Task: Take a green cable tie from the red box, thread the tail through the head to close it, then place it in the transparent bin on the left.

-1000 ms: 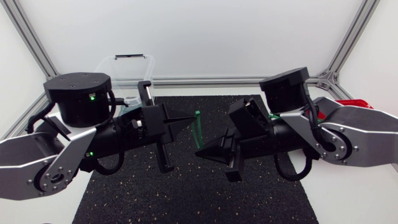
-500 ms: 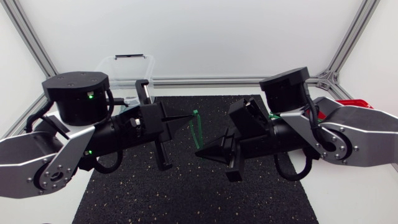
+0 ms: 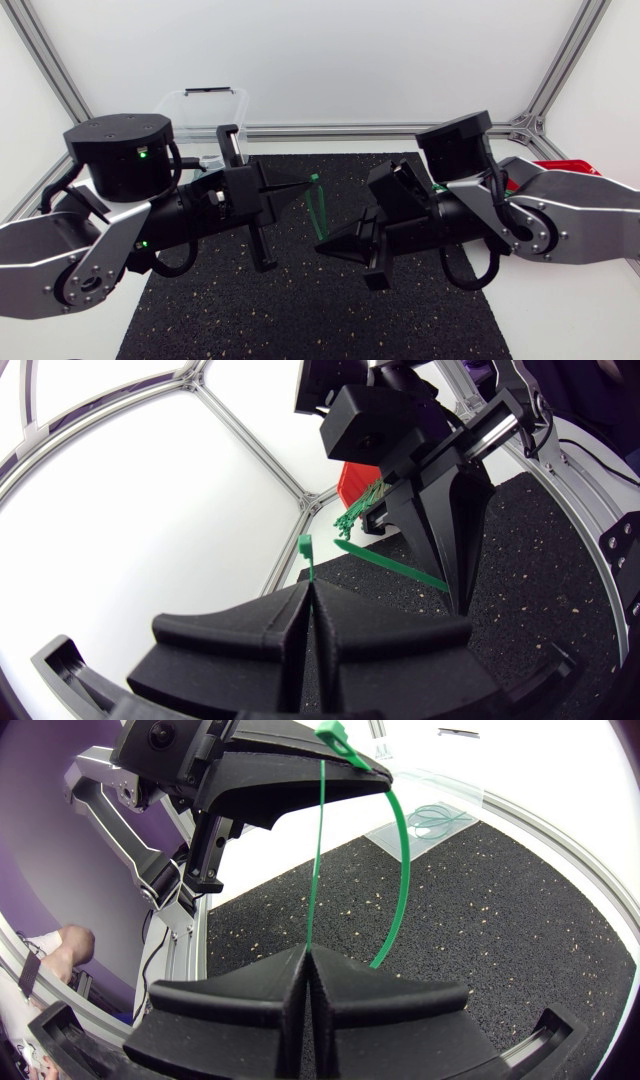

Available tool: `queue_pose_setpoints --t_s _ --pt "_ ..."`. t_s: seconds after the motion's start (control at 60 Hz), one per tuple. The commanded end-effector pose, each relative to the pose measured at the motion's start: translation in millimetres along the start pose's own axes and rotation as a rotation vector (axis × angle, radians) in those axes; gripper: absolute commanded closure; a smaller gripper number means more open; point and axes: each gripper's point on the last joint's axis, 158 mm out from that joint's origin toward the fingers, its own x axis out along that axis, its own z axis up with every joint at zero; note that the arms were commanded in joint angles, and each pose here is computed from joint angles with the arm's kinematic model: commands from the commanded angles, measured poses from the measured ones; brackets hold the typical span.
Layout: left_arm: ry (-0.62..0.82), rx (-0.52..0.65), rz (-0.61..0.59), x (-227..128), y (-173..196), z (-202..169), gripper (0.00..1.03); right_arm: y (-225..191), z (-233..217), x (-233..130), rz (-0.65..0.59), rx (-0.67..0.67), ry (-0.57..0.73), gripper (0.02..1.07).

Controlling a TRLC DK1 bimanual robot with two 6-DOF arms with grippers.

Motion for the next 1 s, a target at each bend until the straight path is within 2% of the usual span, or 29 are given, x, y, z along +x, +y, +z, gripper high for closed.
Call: queue_pose_setpoints --t_s 0.0,0.3,0.983 --pt "0.001 0.045 0.006 -4.2 -5.7 -3.2 1.0 -0.7 -6.6 1.6 0.011 0.014 0.012 1.02" --pt "0.004 0.077 0.003 -2.5 -15.4 -5.1 1.0 1.0 -8.1 3.0 0.018 0.015 0.017 1.02" --pt "-0.004 0.097 0.034 2.0 -8.9 -4.3 1.0 7.5 -10.7 5.2 0.033 0.003 0.023 1.02"
